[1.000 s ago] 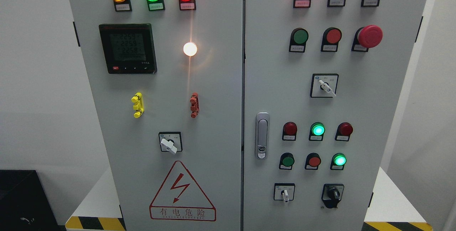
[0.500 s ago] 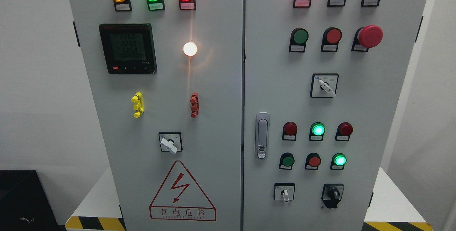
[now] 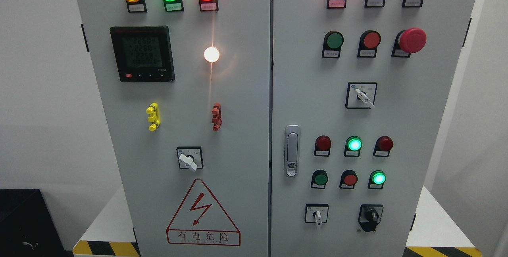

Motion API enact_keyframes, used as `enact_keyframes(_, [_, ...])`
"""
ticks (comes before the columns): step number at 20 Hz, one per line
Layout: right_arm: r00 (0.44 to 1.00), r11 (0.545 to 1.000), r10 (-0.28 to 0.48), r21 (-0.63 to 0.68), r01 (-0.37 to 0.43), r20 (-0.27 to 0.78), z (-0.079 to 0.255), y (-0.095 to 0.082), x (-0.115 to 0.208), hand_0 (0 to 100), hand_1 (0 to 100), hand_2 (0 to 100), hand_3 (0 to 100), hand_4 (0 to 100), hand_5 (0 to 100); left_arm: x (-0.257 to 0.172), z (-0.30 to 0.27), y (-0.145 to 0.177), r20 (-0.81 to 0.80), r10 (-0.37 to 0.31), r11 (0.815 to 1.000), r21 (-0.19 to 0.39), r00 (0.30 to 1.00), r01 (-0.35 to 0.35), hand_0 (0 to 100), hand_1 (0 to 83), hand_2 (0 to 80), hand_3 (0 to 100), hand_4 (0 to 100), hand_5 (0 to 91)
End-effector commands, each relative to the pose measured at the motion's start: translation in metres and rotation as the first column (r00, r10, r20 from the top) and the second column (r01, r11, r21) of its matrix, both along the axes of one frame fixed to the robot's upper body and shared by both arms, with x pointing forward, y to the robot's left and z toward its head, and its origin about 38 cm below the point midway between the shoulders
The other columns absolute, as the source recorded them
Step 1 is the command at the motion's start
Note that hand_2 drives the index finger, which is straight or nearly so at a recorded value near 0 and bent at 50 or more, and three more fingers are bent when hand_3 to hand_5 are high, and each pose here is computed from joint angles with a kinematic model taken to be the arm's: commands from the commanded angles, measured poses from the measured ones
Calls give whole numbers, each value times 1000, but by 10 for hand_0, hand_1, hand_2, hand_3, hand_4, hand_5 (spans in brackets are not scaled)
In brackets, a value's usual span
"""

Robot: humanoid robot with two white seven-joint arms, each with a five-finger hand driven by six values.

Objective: Flip black knob to close circuit

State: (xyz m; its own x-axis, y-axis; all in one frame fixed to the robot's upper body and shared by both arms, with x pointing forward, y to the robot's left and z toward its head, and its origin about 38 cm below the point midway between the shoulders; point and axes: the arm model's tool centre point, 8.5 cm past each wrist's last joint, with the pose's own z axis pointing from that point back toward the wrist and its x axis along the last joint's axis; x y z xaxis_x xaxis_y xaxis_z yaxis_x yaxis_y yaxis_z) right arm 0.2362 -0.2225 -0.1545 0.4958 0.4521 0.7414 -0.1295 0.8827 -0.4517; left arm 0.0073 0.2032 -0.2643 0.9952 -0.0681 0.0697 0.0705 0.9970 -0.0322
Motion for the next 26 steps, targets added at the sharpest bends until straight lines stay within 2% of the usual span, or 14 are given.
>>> enact_keyframes(1, [964, 984, 55, -176, -9, 260, 87, -17, 59, 0, 85, 831, 965, 846, 937, -6, 0, -1, 2, 3, 1000, -3, 1000, -3, 120, 556, 0, 0, 0, 0])
enact_keyframes(3, [949, 966, 86, -257, -5, 304, 111, -24, 67, 0, 84, 837, 969, 856, 941, -6, 0, -1, 2, 3, 1000, -3, 1000, -3, 120, 556, 0, 0, 0, 0])
enact_keyframes(6, [947, 948, 103, -318, -2, 303, 137, -28, 63, 0, 83, 843, 973, 860, 942, -6, 0, -1, 2, 3, 1000, -3, 1000, -3, 120, 556, 0, 0, 0, 0])
enact_keyframes(10, [930, 898, 157, -440, 6, 333, 171, -31, 72, 0, 77, 846, 978, 865, 945, -6, 0, -1, 2, 3, 1000, -3, 1000, -3, 120, 556, 0, 0, 0, 0])
enact_keyframes(15, [916, 883, 164, -468, 29, 366, 198, -32, 88, 0, 73, 848, 981, 871, 952, -6, 0, -1, 2, 3, 1000, -3, 1000, -3, 120, 556, 0, 0, 0, 0])
enact_keyframes(18, [907, 857, 172, -513, 55, 384, 212, -36, 93, 0, 72, 848, 981, 874, 954, -6, 0, -1, 2, 1, 1000, -3, 1000, -1, 120, 556, 0, 0, 0, 0])
enact_keyframes(22, [905, 850, 152, -519, 85, 397, 232, -39, 99, 0, 71, 852, 985, 875, 957, -6, 0, 0, 2, 3, 1000, -2, 1000, -3, 120, 556, 0, 0, 0, 0])
enact_keyframes(26, [897, 813, 155, -570, 123, 415, 248, -44, 112, 0, 67, 852, 987, 878, 960, -6, 0, -1, 2, 3, 1000, -3, 1000, -3, 120, 556, 0, 0, 0, 0])
